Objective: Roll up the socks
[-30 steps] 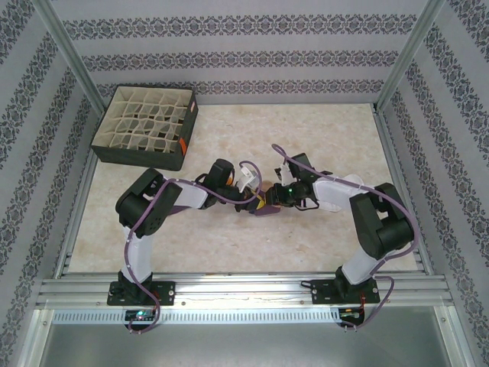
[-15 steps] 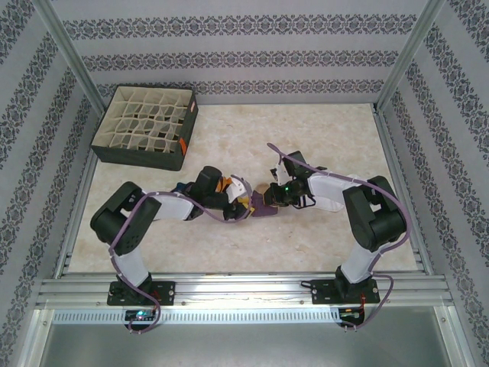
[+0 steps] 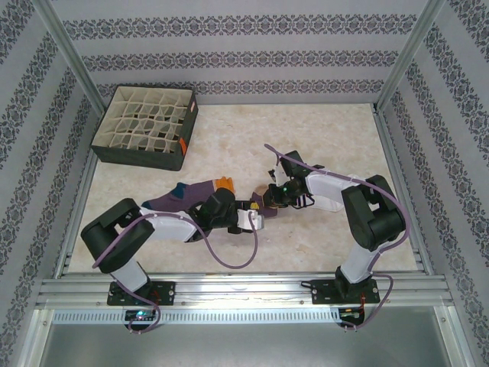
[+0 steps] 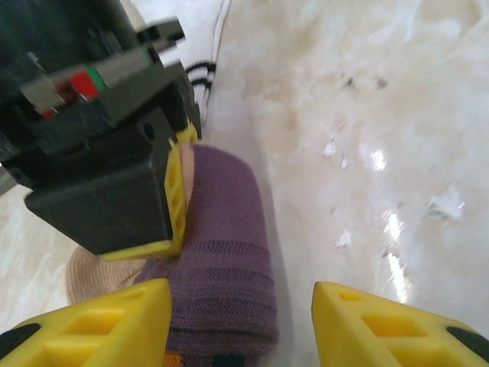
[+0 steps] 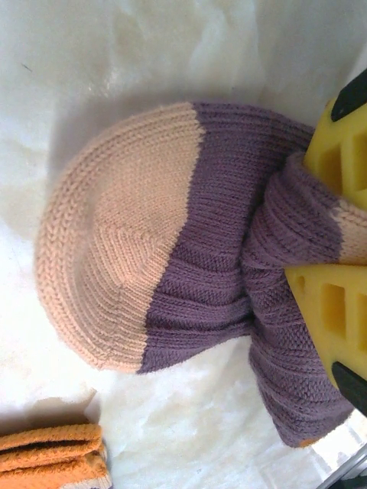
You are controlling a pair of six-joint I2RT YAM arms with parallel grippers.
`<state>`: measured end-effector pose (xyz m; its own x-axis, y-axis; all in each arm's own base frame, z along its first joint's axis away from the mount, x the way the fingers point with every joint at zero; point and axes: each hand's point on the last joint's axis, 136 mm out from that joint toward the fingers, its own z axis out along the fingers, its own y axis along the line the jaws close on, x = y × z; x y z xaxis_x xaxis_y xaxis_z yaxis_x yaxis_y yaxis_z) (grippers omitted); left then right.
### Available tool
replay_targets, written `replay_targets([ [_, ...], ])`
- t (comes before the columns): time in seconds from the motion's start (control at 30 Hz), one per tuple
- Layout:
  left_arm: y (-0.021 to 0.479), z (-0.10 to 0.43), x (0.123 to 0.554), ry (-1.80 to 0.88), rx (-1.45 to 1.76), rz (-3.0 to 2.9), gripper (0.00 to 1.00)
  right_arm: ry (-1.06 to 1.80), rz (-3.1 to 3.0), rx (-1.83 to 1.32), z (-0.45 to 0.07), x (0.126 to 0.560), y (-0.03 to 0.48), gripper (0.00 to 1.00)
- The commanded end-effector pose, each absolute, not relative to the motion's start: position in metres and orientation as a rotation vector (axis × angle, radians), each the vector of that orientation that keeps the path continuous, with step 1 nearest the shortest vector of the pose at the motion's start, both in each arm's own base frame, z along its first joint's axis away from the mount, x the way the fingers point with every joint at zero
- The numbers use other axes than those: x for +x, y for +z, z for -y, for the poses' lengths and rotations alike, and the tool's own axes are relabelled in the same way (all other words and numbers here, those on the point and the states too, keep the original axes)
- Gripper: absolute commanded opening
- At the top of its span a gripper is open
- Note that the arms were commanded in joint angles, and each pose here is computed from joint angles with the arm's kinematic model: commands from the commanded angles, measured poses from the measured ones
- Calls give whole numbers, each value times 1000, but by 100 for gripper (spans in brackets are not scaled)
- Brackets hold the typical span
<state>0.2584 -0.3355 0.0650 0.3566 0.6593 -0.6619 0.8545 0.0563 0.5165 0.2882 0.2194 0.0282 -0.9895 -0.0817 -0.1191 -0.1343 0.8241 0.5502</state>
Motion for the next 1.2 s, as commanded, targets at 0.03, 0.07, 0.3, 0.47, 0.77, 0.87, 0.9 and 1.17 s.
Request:
replay_targets([
  [0.03, 44, 337, 267, -139, 1765, -1349, 52, 693, -3158, -157, -195, 243, -13, 15],
  [0.07, 41, 339, 267, -139, 1774, -1355, 53, 695, -3157, -165, -196, 242, -12, 15],
  [0.3, 14, 340, 267, -139, 1831, -1455, 38, 703, -3175, -181, -202, 238, -12, 17],
  [0.47, 3, 338, 263, -204, 1824, -1588, 6, 714, -3150, -187, -201, 236, -5, 39],
  [0.77, 24, 343, 250, -696, 1642, -1888, 0, 813, -2904, -72, -187, 261, 51, 56],
  [0.87, 32, 344, 250, -859, 1559, -1972, 0, 837, -2791, -77, -183, 270, 72, 60],
  [0.9, 35, 344, 249, -915, 1540, -1995, 0, 830, -2767, -86, -182, 272, 77, 61],
  [1.17, 27, 343, 264, -1145, 1343, -2189, 0, 825, -2780, -93, -183, 271, 59, 61],
])
